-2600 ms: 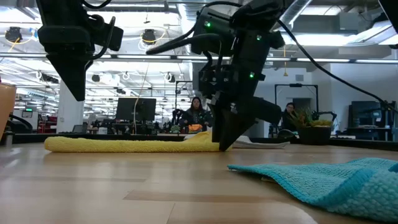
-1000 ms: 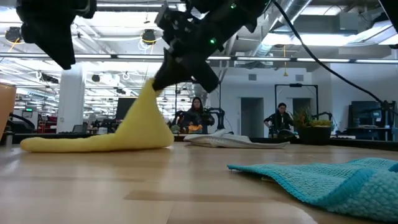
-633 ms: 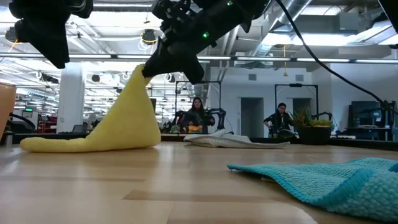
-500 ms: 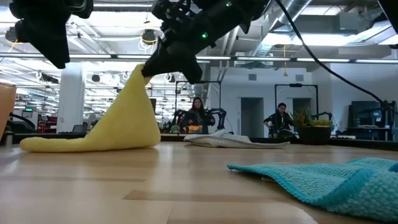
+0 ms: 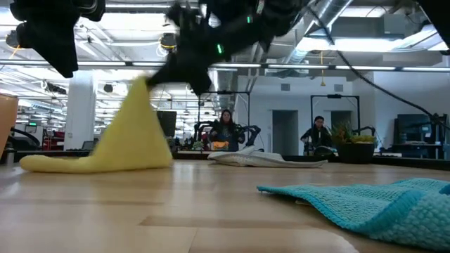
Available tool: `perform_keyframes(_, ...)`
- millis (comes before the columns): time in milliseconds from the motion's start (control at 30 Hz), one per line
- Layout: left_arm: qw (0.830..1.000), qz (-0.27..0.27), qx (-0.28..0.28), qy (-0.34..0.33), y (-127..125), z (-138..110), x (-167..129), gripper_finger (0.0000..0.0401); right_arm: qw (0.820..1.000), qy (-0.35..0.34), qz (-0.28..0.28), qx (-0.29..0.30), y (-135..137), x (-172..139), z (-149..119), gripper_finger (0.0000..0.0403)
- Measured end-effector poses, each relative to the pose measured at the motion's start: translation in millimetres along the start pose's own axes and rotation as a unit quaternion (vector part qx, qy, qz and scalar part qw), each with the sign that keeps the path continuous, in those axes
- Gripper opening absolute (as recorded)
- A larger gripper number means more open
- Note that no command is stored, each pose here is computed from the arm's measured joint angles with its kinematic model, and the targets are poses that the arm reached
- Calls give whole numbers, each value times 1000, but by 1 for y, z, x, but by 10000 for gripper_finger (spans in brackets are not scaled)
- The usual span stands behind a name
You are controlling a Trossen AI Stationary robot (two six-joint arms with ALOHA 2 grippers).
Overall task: Fold microfiber towels
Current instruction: Fold the yellow towel
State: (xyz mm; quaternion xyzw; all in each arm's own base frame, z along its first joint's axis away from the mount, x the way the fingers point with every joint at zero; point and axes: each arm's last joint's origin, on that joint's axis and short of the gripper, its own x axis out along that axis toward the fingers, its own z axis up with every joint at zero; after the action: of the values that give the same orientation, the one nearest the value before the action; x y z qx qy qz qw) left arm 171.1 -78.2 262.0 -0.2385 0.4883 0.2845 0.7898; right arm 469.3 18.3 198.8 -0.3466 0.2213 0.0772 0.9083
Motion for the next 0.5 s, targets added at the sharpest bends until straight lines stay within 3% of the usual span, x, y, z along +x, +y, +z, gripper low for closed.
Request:
perform_keyframes(233,1000,-5,-1,7,-1,0,0,151,1000,20,-4,-18,3,39,-1,7)
perform_keyframes(500,1000,-4,2,9,0,0,0,151,999,15,1,-32,-5,46,11,6)
